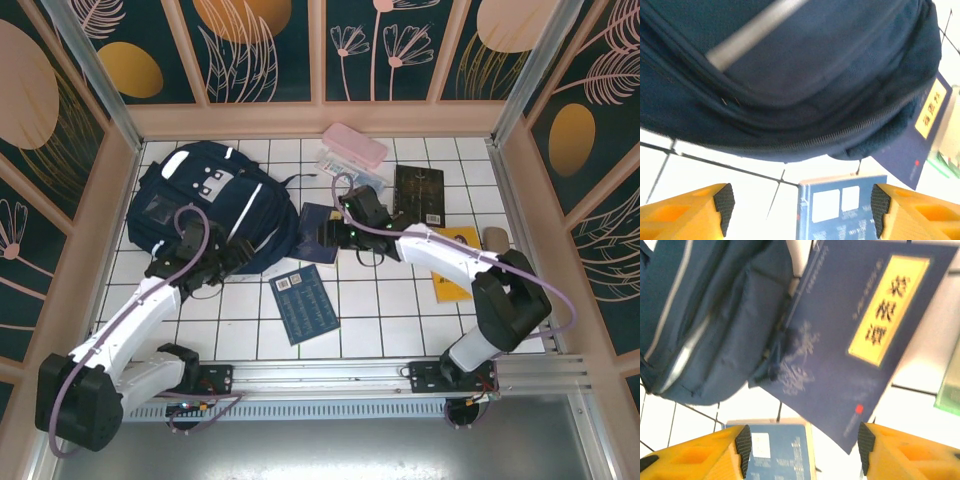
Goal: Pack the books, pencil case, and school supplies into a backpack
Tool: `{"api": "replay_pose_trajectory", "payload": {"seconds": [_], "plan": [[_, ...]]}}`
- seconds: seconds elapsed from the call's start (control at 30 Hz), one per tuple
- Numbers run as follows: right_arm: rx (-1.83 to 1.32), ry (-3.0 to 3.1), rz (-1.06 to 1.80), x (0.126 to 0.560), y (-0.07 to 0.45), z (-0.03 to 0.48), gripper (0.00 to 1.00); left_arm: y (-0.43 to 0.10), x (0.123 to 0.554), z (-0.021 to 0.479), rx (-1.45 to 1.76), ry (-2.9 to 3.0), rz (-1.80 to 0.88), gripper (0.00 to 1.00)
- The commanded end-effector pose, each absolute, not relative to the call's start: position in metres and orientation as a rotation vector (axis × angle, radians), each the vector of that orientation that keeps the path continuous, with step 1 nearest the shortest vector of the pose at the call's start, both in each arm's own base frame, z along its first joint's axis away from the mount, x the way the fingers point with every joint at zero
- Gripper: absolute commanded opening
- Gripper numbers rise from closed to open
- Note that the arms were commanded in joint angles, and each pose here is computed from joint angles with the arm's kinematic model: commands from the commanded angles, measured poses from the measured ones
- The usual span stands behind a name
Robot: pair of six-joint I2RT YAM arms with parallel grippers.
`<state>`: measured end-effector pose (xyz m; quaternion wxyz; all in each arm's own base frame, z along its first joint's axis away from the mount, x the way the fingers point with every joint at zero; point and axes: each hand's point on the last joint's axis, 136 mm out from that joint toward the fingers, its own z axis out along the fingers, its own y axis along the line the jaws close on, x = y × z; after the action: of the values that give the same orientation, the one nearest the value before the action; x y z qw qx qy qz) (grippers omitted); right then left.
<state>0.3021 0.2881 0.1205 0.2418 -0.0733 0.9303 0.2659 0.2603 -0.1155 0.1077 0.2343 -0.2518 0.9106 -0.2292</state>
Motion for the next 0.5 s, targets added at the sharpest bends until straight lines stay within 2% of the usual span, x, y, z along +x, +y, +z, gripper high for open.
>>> {"api": "replay_pose_trajectory", "payload": {"seconds": [0.0,0.17,0.33,0.47], "plan": [[-0.230,2.560,0.727,0.277,0.285,0.109,0.55,-0.139,0.251,0.102,-0.762,2.474,-0.760,0.72],[-0.251,2.630,0.790,0.237,0.289,0.078,0.45,-0.167,0.224,0.077,-0.728,2.561,-0.779,0.69],[-0.282,2.674,0.782,0.206,0.298,0.057,0.44,-0.190,0.199,0.055,-0.681,2.632,-0.807,0.65],[-0.276,2.718,0.782,0.189,0.299,0.038,0.40,-0.200,0.183,0.041,-0.659,2.678,-0.808,0.62]]}}
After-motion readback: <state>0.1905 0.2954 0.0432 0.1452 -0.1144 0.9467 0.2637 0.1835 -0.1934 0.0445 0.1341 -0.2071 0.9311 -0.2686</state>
